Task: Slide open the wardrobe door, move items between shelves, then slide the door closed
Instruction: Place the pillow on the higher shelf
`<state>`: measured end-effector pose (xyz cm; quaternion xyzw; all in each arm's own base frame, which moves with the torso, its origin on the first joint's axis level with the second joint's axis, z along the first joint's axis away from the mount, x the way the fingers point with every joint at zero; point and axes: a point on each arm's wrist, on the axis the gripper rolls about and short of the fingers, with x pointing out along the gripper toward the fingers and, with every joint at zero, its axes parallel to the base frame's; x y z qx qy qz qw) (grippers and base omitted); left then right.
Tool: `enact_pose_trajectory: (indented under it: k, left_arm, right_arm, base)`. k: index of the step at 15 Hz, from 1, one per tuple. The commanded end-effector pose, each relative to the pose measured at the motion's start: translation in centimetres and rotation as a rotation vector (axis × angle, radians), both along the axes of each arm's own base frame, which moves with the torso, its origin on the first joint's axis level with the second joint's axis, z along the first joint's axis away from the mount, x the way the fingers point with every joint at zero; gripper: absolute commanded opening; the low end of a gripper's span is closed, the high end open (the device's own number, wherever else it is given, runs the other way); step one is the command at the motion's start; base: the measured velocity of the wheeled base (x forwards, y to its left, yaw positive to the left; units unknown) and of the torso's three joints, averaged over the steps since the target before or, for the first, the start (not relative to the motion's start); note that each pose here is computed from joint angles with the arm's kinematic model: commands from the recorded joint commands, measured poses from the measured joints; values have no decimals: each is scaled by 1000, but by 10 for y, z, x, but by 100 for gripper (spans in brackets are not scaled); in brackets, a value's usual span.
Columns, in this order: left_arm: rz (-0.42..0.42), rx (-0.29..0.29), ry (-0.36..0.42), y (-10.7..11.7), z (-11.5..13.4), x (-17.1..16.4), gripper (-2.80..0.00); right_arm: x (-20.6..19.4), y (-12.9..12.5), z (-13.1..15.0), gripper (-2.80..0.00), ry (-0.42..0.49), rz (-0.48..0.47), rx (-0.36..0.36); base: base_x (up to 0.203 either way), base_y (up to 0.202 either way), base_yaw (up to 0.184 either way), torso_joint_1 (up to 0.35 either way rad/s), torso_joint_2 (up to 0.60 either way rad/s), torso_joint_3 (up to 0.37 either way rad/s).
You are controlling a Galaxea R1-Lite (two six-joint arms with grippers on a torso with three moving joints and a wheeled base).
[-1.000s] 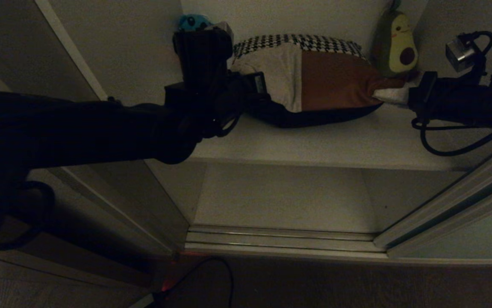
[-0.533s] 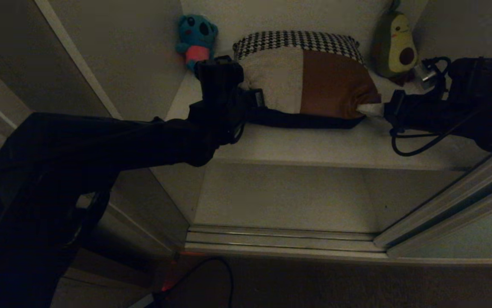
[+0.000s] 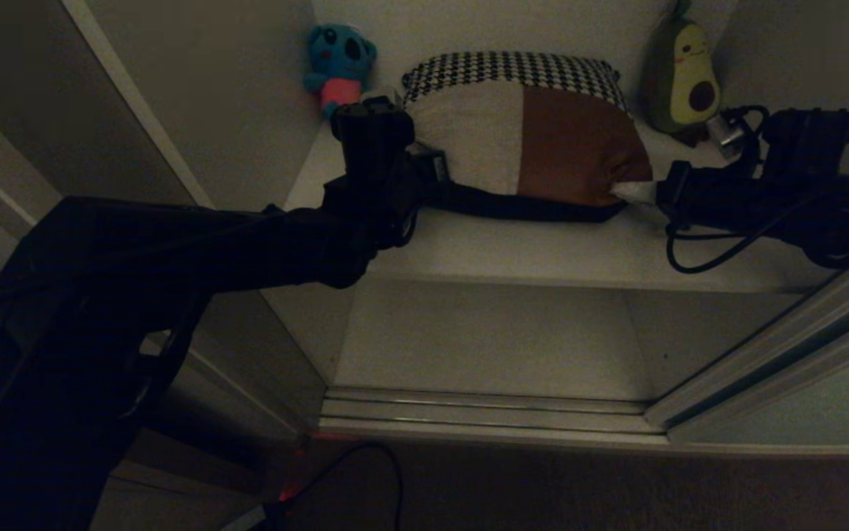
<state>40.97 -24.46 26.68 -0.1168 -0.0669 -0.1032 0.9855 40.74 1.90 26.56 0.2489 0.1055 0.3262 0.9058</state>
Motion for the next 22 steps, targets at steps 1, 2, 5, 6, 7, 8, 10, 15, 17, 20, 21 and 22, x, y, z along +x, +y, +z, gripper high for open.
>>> enact_pose_trajectory:
  k: [1,2,5,6,7,8,10,15,17,20,21,22]
  left_arm:
    - [1,-13,-19,3,10,-6,0]
    - [-2,-13,-20,6,15,-12,0]
    - [-28,1,-1,10,21,-29,0]
    - [-35,6,6,10,19,-32,0]
    - [-34,6,6,11,19,-33,0]
    - [-34,1,-2,13,22,-36,0]
    - [-44,7,3,19,24,-46,0]
    - [-65,32,40,23,8,-52,0]
    - [-68,22,20,24,10,-55,0]
    - [-82,20,-36,34,32,-73,0]
    - [-87,21,-45,37,37,-77,0]
    - [-95,26,-43,40,38,-85,0]
  right_arm:
    - [-4,0,6,-280,-14,6,3]
    - [-6,0,8,-280,-20,7,3]
    - [-7,0,8,-280,-20,8,3]
    - [-7,0,7,-280,-19,7,3]
    - [-8,0,7,-280,-18,8,3]
    - [-11,0,7,-280,-11,8,2]
    - [-11,0,3,-280,-4,10,3]
    - [-5,0,-13,-280,11,10,3]
    - [-5,0,-12,-280,-2,9,4]
    - [-8,0,-8,-280,-10,9,4]
    - [-10,0,-6,-280,-16,10,4]
    - [-12,0,-3,-280,-21,10,4]
  base:
    - [0,0,0,0,0,0]
    - [0,0,0,0,0,0]
    - [0,0,0,0,0,0]
    - [0,0,0,0,0,0]
    - [0,0,0,0,0,0]
    - [0,0,0,0,0,0]
    - [0,0,0,0,0,0]
    - [0,0,0,0,0,0]
    - [0,0,0,0,0,0]
    - [0,0,0,0,0,0]
    - [0,0,0,0,0,0]
    - [0,0,0,0,0,0]
